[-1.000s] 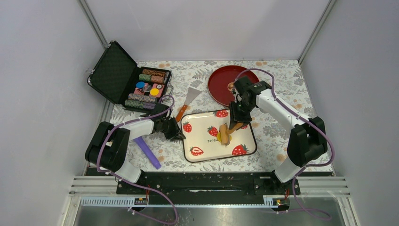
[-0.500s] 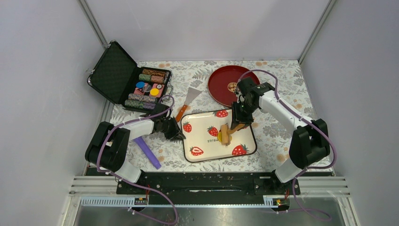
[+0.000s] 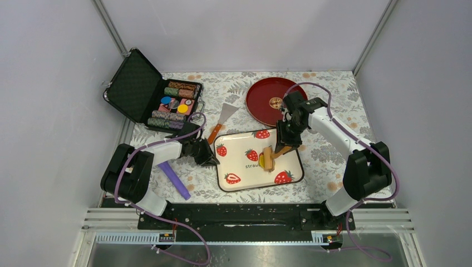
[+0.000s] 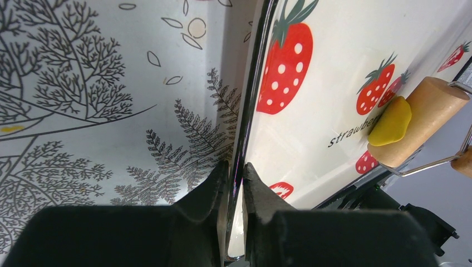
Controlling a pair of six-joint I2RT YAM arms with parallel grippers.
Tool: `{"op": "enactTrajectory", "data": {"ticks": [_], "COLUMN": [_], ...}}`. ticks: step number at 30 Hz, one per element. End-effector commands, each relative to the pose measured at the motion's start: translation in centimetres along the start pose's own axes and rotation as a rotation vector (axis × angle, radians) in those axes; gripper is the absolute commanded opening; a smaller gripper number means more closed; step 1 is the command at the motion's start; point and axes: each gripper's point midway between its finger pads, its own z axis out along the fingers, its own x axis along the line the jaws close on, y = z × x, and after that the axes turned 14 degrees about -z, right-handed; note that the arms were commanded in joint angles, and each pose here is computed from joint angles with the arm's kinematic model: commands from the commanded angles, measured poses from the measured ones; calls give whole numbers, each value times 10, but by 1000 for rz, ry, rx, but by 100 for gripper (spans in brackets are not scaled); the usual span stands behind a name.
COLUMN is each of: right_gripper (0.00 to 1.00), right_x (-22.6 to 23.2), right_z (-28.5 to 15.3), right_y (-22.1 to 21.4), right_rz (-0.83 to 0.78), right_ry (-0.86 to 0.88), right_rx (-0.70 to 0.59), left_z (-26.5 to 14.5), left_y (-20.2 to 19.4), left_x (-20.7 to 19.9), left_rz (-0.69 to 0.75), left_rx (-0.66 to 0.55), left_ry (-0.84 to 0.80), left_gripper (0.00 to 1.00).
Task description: Roll out the dumpling wrappers from the dough
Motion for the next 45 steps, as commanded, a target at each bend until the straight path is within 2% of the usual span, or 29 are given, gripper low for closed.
{"op": "enactTrajectory", "data": {"ticks": [1,32,40,45], "right_gripper": [0,0,0,0], "right_x": [-92,-94,-74,-43], "right_z": [-8,-2,-21,-41], "right_y": [-62,-69,-44,-16], "right_rz": [-4,-18,-49,-92], "right_ry": [-435,-439,-405,-330], "right_rx": [277,335,234,125], "left_z": [1,1,2,2], "left_y": [16,16,16,16], "left_x": [73,72,73,73], "left_rz": [-65,-65,-65,-65], "left_rx": [-111,-110,-107,-106], "left_ry": [271,265,266,266], "left_gripper": [0,0,0,0]}}
